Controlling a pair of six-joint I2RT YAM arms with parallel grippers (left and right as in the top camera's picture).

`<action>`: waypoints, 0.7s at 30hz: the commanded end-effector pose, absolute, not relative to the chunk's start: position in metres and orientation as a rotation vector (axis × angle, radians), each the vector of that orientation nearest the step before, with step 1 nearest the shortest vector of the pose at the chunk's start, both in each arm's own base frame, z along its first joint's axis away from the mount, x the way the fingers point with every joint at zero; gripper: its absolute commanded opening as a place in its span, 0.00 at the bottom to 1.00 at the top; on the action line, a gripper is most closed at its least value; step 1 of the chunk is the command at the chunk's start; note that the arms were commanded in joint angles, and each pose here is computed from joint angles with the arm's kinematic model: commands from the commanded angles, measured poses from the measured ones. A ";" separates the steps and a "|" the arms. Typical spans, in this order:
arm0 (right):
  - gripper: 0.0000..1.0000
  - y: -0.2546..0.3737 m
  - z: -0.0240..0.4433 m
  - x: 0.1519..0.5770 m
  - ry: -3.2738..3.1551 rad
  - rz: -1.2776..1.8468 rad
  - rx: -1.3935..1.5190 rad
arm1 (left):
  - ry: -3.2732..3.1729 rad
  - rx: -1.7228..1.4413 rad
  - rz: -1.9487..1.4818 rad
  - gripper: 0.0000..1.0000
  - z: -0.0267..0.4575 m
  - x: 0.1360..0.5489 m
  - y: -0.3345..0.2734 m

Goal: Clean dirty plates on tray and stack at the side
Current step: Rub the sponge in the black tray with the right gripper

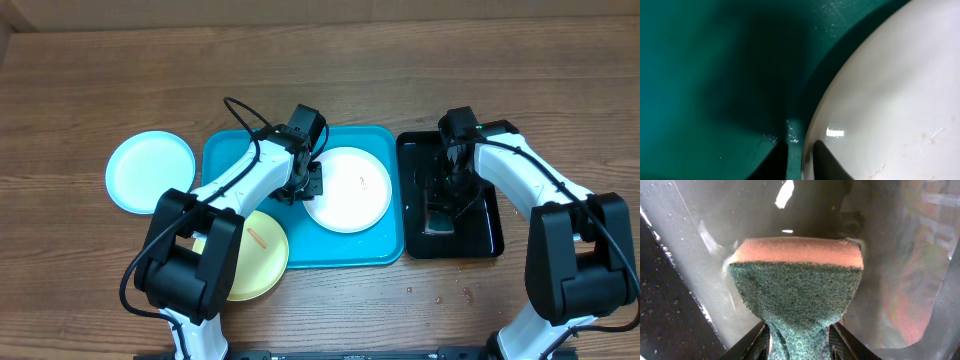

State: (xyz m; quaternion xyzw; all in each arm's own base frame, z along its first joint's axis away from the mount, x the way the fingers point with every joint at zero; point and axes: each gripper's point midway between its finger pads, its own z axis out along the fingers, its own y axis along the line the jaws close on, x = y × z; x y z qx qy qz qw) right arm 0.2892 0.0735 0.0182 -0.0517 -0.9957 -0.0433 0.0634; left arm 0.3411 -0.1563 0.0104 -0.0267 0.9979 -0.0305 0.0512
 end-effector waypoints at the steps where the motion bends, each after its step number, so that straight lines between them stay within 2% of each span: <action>1: 0.40 0.071 0.023 0.290 -3.032 -0.122 -0.154 | 3.018 -0.072 -0.077 0.10 0.011 0.348 -0.156; 5: 0.41 0.068 0.023 0.291 -3.037 -0.096 -0.153 | 3.011 -0.066 -0.080 0.11 0.018 0.352 -0.155; 7: 0.41 0.068 0.023 0.291 -3.037 -0.096 -0.154 | 3.008 -0.062 -0.083 0.04 0.021 0.353 -0.156; 11: 0.39 0.068 0.023 0.291 -3.036 -0.096 -0.154 | 3.005 -0.054 -0.085 0.04 0.022 0.354 -0.157; 13: 0.53 0.068 0.023 0.290 -3.033 -0.095 -0.154 | 3.004 -0.029 -0.082 0.04 0.022 0.354 -0.156; 14: 0.57 0.068 0.023 0.290 -3.031 -0.094 -0.154 | 3.005 -0.021 -0.082 0.04 0.022 0.354 -0.156; 16: 0.56 0.068 0.023 0.289 -3.030 -0.094 -0.155 | 3.007 -0.012 -0.081 0.04 0.022 0.354 -0.156; 18: 0.51 0.068 0.023 0.289 -3.029 -0.094 -0.156 | 3.011 -0.011 -0.089 0.04 0.022 0.353 -0.157; 21: 0.48 0.068 0.023 0.289 -3.028 -0.094 -0.160 | 3.016 -0.009 -0.117 0.04 0.022 0.352 -0.160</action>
